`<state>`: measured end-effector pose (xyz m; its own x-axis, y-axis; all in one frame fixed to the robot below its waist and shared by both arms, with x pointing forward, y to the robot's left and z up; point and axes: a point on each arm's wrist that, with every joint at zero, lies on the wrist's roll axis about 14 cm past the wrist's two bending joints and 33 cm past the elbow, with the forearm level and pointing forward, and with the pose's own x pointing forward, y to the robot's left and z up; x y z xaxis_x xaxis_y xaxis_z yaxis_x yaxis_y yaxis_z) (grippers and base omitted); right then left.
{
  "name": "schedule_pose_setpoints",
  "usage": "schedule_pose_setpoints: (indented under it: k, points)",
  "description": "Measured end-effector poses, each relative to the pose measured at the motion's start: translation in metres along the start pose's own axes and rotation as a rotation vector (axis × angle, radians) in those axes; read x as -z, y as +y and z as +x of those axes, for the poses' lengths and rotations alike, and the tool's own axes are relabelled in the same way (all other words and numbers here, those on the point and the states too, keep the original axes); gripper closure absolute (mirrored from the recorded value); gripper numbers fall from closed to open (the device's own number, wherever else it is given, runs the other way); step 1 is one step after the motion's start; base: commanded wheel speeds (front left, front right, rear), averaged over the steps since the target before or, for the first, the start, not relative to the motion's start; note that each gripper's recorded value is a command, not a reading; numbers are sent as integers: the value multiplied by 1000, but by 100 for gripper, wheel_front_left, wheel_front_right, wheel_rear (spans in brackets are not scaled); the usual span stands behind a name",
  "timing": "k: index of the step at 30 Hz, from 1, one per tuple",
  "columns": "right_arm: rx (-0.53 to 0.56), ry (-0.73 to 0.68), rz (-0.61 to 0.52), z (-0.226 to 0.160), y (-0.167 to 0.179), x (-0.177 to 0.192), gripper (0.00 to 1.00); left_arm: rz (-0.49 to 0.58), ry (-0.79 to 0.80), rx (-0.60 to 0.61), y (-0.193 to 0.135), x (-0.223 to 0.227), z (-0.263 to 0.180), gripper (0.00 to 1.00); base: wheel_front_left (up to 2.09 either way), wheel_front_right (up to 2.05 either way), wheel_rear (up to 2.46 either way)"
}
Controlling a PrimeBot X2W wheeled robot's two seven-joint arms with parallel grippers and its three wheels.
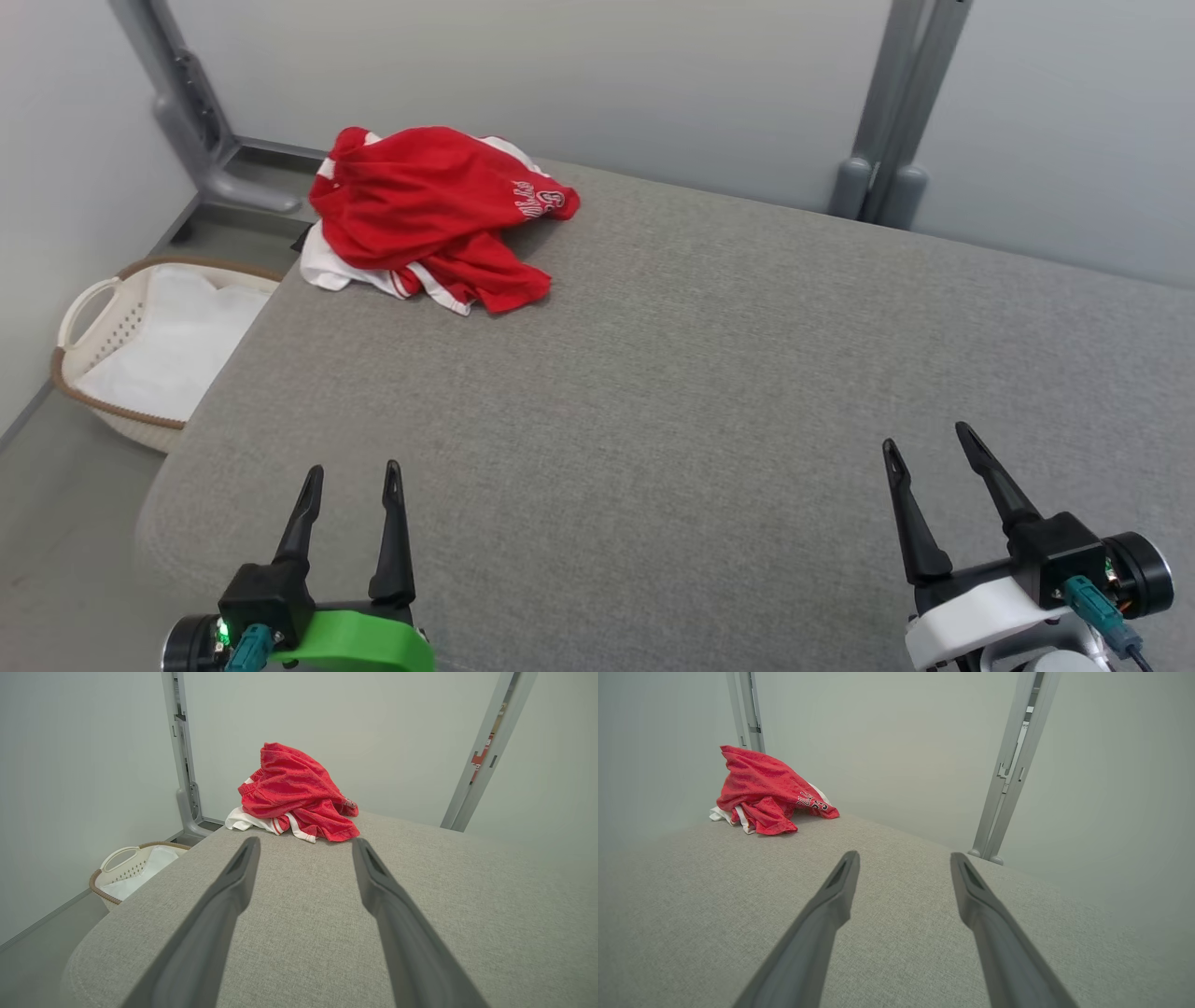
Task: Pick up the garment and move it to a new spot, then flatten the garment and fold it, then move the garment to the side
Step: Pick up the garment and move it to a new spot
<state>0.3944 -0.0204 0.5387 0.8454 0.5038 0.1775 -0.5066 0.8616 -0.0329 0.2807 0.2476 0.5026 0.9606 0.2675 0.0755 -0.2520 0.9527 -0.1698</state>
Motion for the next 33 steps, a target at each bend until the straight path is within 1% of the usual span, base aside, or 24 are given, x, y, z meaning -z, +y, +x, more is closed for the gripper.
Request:
schedule_pose_setpoints:
  k: [5,9,12,15,18,21,25,29,33]
  points:
    - [-111,-6,21,18,35,1,0,8,-19,-91,26,-7,-15,0,0,0,0]
    - [-161,0,34,25,51,5,0,15,-25,-135,37,-10,-22,0,0,0,0]
    - [-170,6,40,26,54,8,0,20,-29,-150,41,-12,-23,0,0,0,0]
    - [-159,9,37,26,50,9,0,22,-36,-154,42,-14,-22,0,0,0,0]
    - [-150,7,35,26,47,9,0,29,-61,-183,53,-23,-19,0,0,0,0]
    - [-153,-10,27,29,47,6,0,78,-143,-209,66,-53,-5,0,0,0,0]
    - [-155,-32,8,39,44,4,0,167,-304,-226,87,-116,23,0,0,0,0]
    - [-153,-33,-10,49,40,10,0,285,-436,-195,94,-176,60,0,0,0,0]
    - [-130,-13,-18,54,27,25,0,372,-397,-142,94,-188,115,0,0,0,0]
